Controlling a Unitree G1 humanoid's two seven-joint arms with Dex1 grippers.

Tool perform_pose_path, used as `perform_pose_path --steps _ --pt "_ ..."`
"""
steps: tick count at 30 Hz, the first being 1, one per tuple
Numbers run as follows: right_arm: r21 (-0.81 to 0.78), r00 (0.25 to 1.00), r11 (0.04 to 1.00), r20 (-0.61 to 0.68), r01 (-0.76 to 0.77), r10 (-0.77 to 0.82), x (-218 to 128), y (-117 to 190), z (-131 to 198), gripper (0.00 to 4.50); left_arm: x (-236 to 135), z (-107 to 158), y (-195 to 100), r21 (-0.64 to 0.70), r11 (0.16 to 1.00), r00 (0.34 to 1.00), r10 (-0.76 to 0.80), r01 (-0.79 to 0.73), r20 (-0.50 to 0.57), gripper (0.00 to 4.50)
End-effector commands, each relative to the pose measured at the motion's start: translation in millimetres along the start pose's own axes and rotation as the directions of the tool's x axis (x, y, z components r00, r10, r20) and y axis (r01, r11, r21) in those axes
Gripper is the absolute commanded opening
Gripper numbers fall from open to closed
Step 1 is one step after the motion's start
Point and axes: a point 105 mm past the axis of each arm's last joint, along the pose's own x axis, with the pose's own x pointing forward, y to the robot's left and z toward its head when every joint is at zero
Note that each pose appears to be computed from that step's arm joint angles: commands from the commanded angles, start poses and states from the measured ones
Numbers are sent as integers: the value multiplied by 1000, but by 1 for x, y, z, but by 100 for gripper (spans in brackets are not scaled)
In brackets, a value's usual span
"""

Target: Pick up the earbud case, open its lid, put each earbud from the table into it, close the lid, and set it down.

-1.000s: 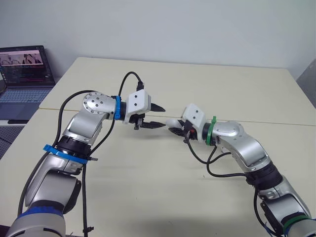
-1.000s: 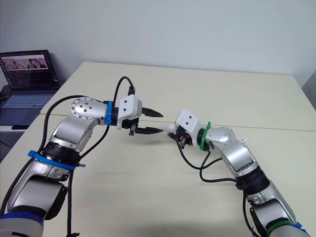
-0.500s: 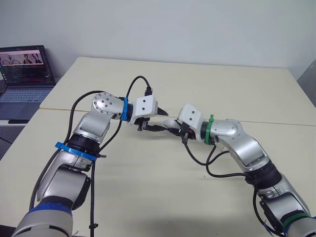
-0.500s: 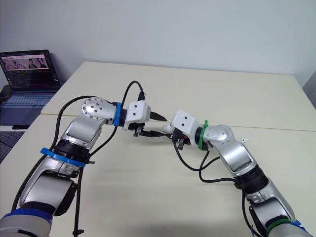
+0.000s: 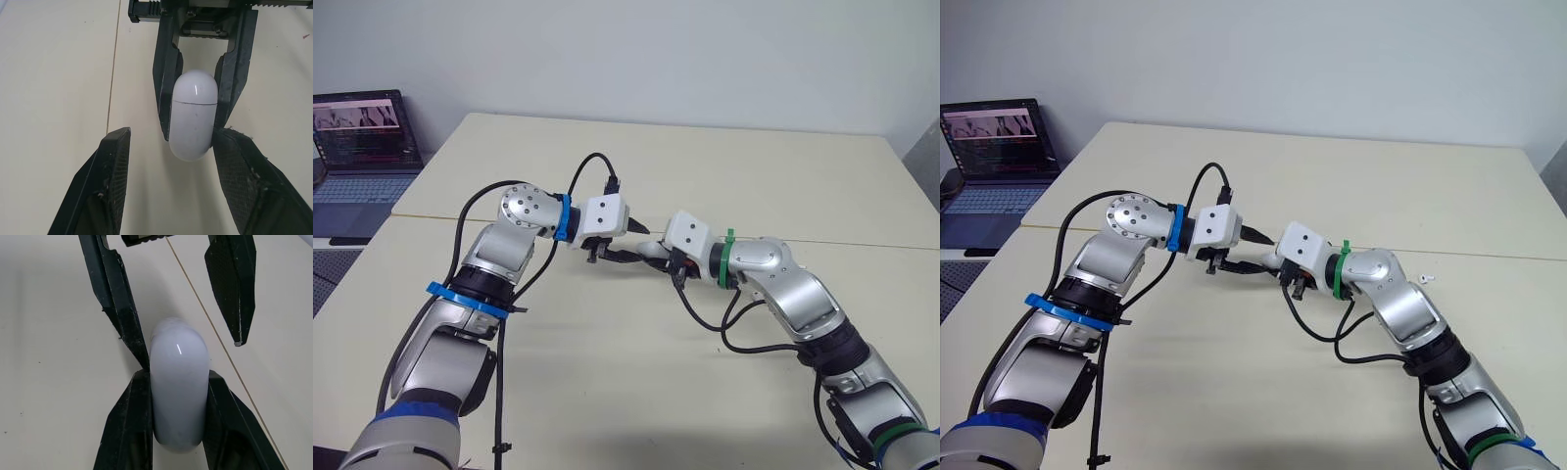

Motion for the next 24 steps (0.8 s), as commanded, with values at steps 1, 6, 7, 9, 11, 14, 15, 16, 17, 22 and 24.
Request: perform_pose_path --steps 1,6,7,9,11,14,15,16,17,22,24 --pt "-87 997 996 75 -5 11 -2 1 27 87 1 12 5 39 999 999 9 -10 34 153" --pt "-93 997 996 77 2 5 -1 0 28 87 2 14 5 37 999 999 8 -10 38 75" --pt "-94 997 996 78 3 5 -2 0 29 87 2 14 5 37 999 999 8 -9 40 75" --pt "-94 997 996 78 4 3 -2 0 29 87 3 14 5 36 999 999 7 -8 40 75" --pt "-93 997 996 79 13 -5 -3 -2 28 122 3 14 5 16 1000 999 19 -20 49 75" --pt "-77 997 996 74 38 -33 -11 -9 23 213 0 10 8 -86 995 995 59 -52 84 75" --pt "-77 997 996 72 47 -42 -14 -11 21 248 -2 9 8 -122 991 993 74 -61 97 75" --pt "-72 996 995 67 63 -58 -20 -15 18 284 -5 6 8 -171 983 990 93 -74 110 75" --pt "-69 996 995 64 73 -69 -25 -18 16 319 -7 4 7 -204 976 987 107 -81 119 75" --pt "94 982 987 129 129 -141 -55 -29 18 443 -17 -1 3 -504 857 926 273 -110 261 75" --pt "137 981 984 140 116 -135 -56 -26 18 443 -18 3 0 -534 839 913 293 -102 285 75"
